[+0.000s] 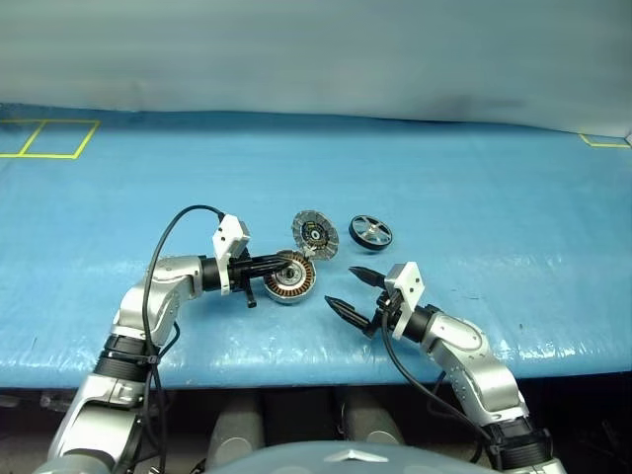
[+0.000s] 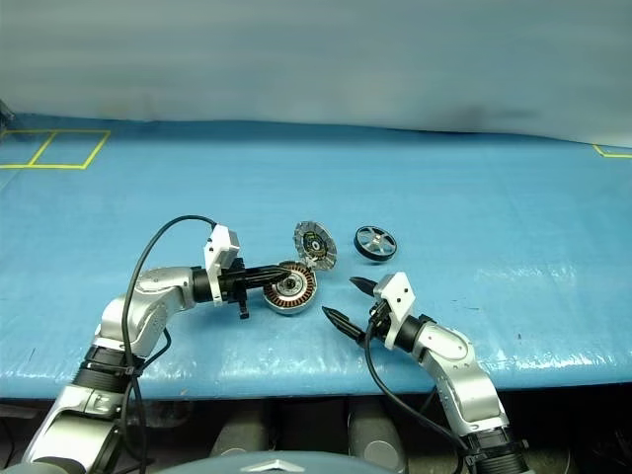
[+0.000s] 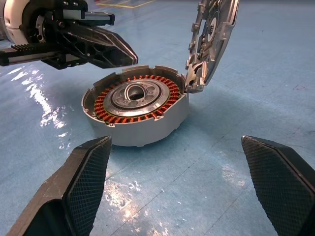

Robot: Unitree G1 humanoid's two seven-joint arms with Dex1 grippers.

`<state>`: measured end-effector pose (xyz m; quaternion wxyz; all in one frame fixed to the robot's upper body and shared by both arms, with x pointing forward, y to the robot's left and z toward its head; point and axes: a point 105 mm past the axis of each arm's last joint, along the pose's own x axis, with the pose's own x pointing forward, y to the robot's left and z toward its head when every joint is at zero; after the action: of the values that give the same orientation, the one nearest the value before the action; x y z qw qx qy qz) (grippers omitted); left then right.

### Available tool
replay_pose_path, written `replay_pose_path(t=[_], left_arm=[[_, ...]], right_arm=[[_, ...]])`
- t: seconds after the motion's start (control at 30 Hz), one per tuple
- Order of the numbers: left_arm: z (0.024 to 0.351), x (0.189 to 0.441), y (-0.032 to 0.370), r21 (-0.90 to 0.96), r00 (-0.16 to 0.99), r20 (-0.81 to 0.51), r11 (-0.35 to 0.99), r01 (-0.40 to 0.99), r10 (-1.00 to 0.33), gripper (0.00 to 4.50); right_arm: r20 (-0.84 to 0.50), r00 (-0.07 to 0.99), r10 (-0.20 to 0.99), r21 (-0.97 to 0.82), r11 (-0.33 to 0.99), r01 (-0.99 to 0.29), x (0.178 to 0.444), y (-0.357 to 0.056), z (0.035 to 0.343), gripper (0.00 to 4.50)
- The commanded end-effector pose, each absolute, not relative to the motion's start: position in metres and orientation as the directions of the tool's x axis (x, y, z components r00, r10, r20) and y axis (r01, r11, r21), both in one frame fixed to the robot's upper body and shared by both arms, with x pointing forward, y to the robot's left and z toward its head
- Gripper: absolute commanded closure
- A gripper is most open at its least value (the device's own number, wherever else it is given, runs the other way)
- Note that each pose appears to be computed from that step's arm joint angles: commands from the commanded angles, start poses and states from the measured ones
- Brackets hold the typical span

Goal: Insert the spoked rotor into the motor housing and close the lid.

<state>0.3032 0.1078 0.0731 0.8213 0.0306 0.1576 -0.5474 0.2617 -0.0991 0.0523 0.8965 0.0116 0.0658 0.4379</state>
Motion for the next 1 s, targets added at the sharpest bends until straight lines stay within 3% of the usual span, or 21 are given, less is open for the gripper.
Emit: replay_pose_path(t=[0.03, 0.23, 0.47, 0.67, 1.0], left_arm=[[0.071, 0.302, 0.106, -0.068, 0.337, -0.335, 0.379, 0.923, -0.880, 4.49], [0.061, 0.305, 0.114, -0.027, 0.366, -0.409, 0.412, 0.911, -0.836, 4.49], [0.070, 0.309, 0.114, -0.020, 0.402, -0.356, 0.437, 0.899, -0.843, 4.49], [0.097, 0.315, 0.106, -0.065, 0.434, -0.190, 0.453, 0.889, -0.881, 4.49], [0.089, 0.315, 0.104, -0.042, 0.415, -0.250, 0.438, 0.898, -0.875, 4.49]], right_arm=[[-0.072, 0.614, 0.786, 0.048, 0.618, -0.785, 0.264, -0.099, 0.061, 0.00], [-0.070, 0.624, 0.779, 0.044, 0.627, -0.778, 0.265, -0.099, 0.061, 0.00], [-0.072, 0.626, 0.776, 0.043, 0.630, -0.775, 0.265, -0.099, 0.060, 0.00], [-0.073, 0.624, 0.778, 0.043, 0.628, -0.777, 0.265, -0.098, 0.060, 0.00], [-0.072, 0.629, 0.774, 0.043, 0.632, -0.774, 0.265, -0.098, 0.060, 0.00]])
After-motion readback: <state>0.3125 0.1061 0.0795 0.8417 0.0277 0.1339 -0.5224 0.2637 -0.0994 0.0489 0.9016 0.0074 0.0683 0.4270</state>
